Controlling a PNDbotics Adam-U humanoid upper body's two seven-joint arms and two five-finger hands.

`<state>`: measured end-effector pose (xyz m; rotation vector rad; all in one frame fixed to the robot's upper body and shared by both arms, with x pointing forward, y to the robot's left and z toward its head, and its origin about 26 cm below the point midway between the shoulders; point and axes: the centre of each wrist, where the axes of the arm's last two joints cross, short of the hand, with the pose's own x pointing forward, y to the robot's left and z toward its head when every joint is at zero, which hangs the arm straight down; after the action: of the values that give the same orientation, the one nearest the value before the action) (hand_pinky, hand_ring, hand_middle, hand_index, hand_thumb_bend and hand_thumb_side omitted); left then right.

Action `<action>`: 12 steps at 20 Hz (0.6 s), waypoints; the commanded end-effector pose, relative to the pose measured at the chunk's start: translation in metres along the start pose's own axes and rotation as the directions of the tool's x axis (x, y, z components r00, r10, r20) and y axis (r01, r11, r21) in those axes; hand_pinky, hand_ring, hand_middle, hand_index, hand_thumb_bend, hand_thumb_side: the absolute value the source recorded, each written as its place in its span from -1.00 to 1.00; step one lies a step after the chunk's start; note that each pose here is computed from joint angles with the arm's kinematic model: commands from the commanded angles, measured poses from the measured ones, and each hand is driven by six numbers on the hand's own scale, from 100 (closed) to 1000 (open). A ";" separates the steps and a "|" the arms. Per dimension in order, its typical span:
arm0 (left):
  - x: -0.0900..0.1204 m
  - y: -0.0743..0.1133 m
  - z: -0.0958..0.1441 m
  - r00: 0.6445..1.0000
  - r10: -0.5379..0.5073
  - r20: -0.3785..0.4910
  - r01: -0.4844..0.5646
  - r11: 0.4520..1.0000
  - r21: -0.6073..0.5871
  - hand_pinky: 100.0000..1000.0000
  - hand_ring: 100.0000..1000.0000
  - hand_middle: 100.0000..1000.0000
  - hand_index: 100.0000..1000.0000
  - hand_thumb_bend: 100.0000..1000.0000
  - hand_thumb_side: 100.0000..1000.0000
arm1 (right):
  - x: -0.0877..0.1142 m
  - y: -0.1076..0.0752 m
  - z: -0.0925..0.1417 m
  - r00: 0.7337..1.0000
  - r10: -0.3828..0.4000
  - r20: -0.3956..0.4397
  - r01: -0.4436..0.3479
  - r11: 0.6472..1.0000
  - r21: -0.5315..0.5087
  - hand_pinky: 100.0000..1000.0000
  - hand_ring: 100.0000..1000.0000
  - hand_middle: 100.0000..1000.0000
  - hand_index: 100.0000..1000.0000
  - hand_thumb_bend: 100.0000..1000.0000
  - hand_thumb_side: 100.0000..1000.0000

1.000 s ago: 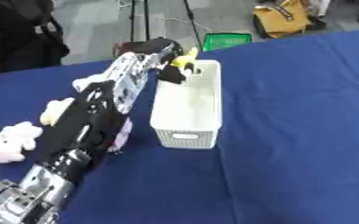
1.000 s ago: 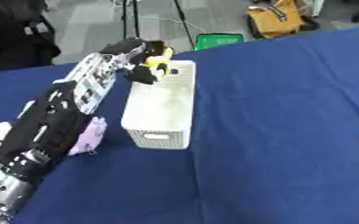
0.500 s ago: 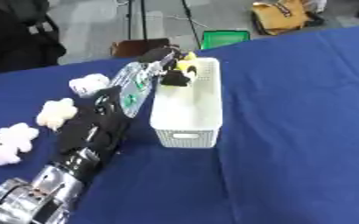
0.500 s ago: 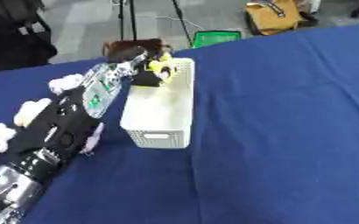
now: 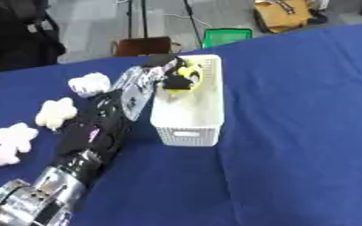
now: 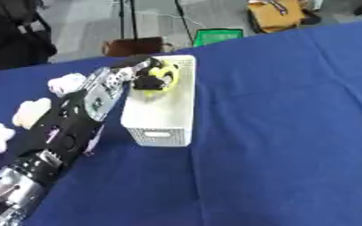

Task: Pick up objects on the table and place them in the box.

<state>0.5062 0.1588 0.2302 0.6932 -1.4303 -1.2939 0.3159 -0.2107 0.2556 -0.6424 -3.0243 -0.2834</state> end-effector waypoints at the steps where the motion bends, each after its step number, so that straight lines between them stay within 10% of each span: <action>1: 0.001 0.022 0.004 0.999 -0.036 -0.002 0.036 0.999 0.019 -0.28 0.04 0.36 0.57 -0.82 0.37 | 0.004 0.000 -0.006 1.000 -0.014 0.020 0.014 1.000 -0.008 0.65 0.77 0.35 0.46 -1.00 0.97; 12: 0.006 0.038 0.010 0.995 -0.099 -0.020 0.097 0.990 -0.101 0.04 0.33 0.62 0.76 -0.66 0.42 | 0.003 -0.003 0.000 1.000 0.001 -0.002 -0.001 1.000 -0.004 0.65 0.77 0.34 0.45 -1.00 0.97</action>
<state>0.5044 0.1603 0.2417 0.6614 -1.2915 -1.4135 0.3154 -0.2127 0.2498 -0.6532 -3.0014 -0.2756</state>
